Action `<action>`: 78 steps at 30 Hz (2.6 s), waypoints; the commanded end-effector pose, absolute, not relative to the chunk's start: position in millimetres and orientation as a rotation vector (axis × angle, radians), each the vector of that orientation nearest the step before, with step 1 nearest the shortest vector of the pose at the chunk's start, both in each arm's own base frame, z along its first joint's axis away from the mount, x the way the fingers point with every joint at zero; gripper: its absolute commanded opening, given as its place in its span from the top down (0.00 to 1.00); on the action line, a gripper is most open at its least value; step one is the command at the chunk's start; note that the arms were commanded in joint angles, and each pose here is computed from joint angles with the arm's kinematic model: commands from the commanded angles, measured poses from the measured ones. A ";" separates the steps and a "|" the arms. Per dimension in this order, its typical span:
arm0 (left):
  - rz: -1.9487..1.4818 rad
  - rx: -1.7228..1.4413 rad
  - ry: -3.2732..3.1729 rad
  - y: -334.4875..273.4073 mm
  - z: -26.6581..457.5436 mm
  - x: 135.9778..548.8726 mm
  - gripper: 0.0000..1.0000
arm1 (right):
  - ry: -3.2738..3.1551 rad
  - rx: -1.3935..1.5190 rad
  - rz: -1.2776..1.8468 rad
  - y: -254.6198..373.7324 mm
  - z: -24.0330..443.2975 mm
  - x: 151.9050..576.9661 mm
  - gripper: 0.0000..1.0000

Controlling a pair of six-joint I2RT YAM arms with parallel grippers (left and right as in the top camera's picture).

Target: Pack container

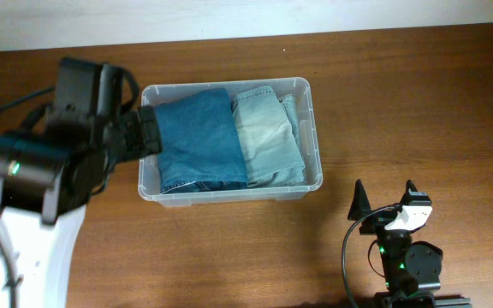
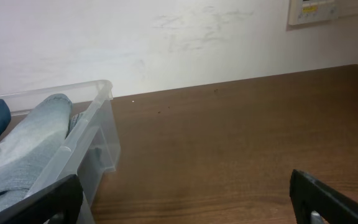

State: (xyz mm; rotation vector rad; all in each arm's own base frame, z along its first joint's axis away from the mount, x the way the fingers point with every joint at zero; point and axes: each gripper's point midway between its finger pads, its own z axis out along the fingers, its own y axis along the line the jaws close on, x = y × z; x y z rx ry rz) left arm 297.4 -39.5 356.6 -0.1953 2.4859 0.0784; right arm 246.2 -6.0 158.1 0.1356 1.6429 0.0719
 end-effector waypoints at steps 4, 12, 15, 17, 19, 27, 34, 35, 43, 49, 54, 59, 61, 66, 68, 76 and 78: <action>0.047 -0.192 2.415 -31.5 374.3 263.7 0.01 | 1.643 0.132 0.087 -3.4 156.0 246.0 0.02; 0.027 -0.194 2.385 -20.0 335.2 223.9 0.01 | 1.643 0.131 0.086 -3.4 156.0 246.0 0.02; -0.010 -0.201 2.316 -20.2 314.4 222.4 0.01 | 1.644 0.131 0.087 -3.3 156.0 246.0 0.02; -0.032 -0.206 2.266 -20.1 299.5 222.3 0.01 | 1.643 0.131 0.086 -3.4 156.0 246.0 0.02; -0.049 -0.210 2.228 -20.0 282.0 221.7 0.00 | 1.643 0.131 0.086 -3.4 156.0 246.0 0.02; -0.119 -0.245 2.042 -20.8 224.9 238.3 0.01 | 1.643 0.131 0.086 -3.4 156.0 246.0 0.02; -0.256 -0.239 1.853 -28.6 206.3 256.2 0.01 | 1.644 0.131 0.087 -3.3 156.0 246.0 0.02; -0.274 -0.234 1.829 -29.5 205.2 257.2 0.01 | 1.644 0.131 0.087 -3.3 156.0 246.0 0.02; -0.273 -0.039 1.673 -41.4 204.1 259.6 0.01 | 1.643 0.131 0.086 -3.4 156.0 246.0 0.02; -0.222 0.051 1.646 -44.1 192.7 255.4 0.01 | 1.643 0.131 0.087 -3.3 156.0 246.0 0.02; -0.190 0.069 1.633 -40.9 184.2 252.5 0.01 | 1.644 0.131 0.087 -3.3 156.0 246.0 0.02; -0.170 0.047 1.622 -33.9 178.0 251.1 0.01 | 1.643 0.131 0.086 -3.4 156.0 246.0 0.02; -0.163 0.040 1.623 -31.6 175.1 250.7 0.01 | 1.643 0.131 0.086 -3.4 156.0 246.0 0.02; -0.140 0.017 1.642 -24.5 169.0 247.9 0.01 | 1.643 0.132 0.086 -3.5 156.0 246.0 0.02; -0.134 0.010 1.643 -22.2 168.4 246.6 0.01 | 1.643 0.131 0.086 -3.4 156.0 246.0 0.01; -0.087 -0.022 1.666 -12.4 161.4 242.8 0.01 | 1.643 0.132 0.087 -3.4 156.0 246.0 0.02; -0.072 -0.035 1.673 -9.4 159.6 242.8 0.01 | 1.643 0.131 0.086 -3.4 156.0 246.0 0.02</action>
